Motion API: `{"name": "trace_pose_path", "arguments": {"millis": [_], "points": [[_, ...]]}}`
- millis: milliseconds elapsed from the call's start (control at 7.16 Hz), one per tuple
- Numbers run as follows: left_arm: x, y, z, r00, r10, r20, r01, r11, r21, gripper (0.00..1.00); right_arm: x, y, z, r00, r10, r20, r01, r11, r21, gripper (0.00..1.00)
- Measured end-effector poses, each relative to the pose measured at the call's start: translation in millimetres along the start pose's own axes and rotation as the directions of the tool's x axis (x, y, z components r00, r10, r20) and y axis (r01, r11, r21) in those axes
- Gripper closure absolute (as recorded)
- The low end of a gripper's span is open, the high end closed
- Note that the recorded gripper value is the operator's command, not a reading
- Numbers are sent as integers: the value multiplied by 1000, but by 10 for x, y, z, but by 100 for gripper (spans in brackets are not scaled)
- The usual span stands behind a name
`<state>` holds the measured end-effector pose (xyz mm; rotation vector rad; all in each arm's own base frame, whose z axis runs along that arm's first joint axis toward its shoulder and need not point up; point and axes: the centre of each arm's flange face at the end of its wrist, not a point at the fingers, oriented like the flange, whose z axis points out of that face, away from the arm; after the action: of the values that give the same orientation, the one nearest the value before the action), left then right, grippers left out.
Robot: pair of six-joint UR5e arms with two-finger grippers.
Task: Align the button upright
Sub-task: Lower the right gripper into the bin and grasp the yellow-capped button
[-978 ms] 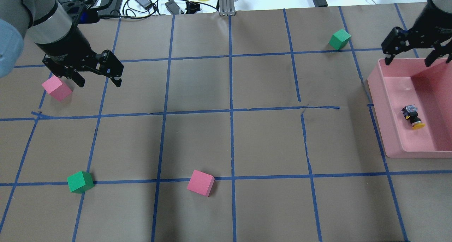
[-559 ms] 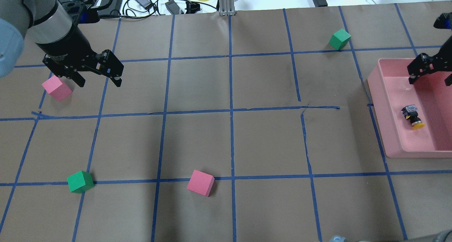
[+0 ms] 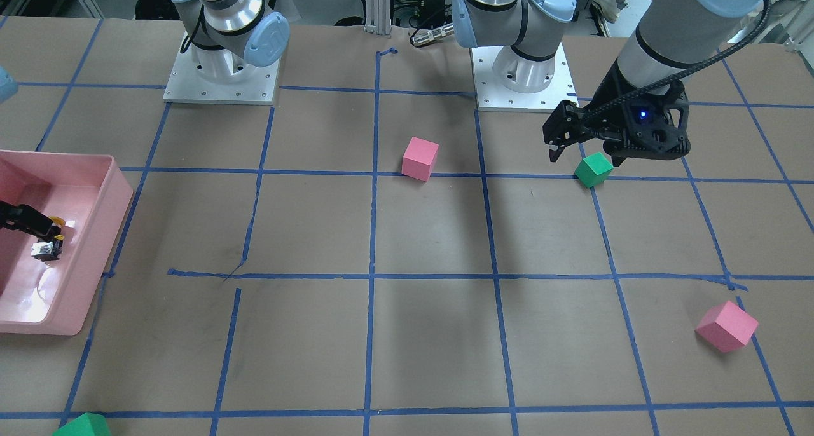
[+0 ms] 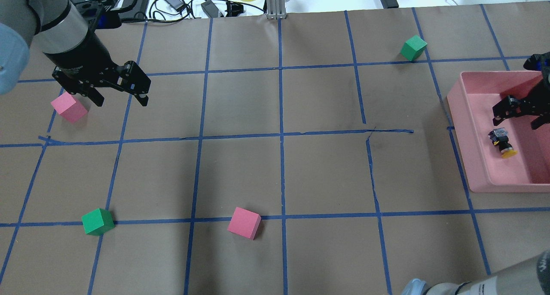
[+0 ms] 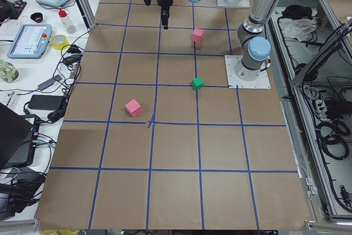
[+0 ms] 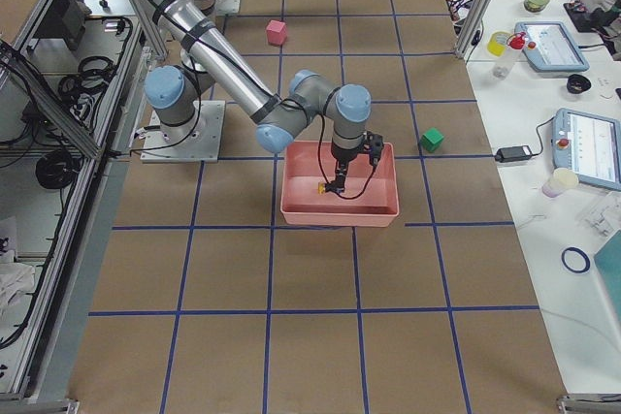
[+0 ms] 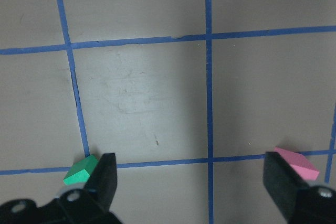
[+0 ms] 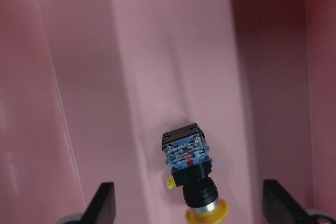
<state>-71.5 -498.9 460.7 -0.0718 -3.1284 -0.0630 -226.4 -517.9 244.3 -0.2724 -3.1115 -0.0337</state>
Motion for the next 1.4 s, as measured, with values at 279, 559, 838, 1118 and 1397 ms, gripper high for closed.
{"name": "trace_pose_path", "arguments": {"millis": [279,559,838,1118,1397], "points": [[0,1,1,1000,0,1,0,1000,-1,0,54,-20,155,1000,-8,5,8,1000,-9,0],[-4,2,2,1000,-1,1,1,1000,-2,0,79,-56,274,1000,-9,-4,9,1000,8,0],[-6,2,2,1000,-1,2,1,1000,-2,0,53,-7,375,1000,-10,-1,10,1000,-3,0],[-7,0,5,1000,-1,2,1,1000,-3,0,42,18,411,1000,-10,-2,10,1000,-10,2],[-6,-1,9,1000,-1,1,1,1000,-4,0,44,20,420,1000,-11,-1,11,1000,-10,7]]}}
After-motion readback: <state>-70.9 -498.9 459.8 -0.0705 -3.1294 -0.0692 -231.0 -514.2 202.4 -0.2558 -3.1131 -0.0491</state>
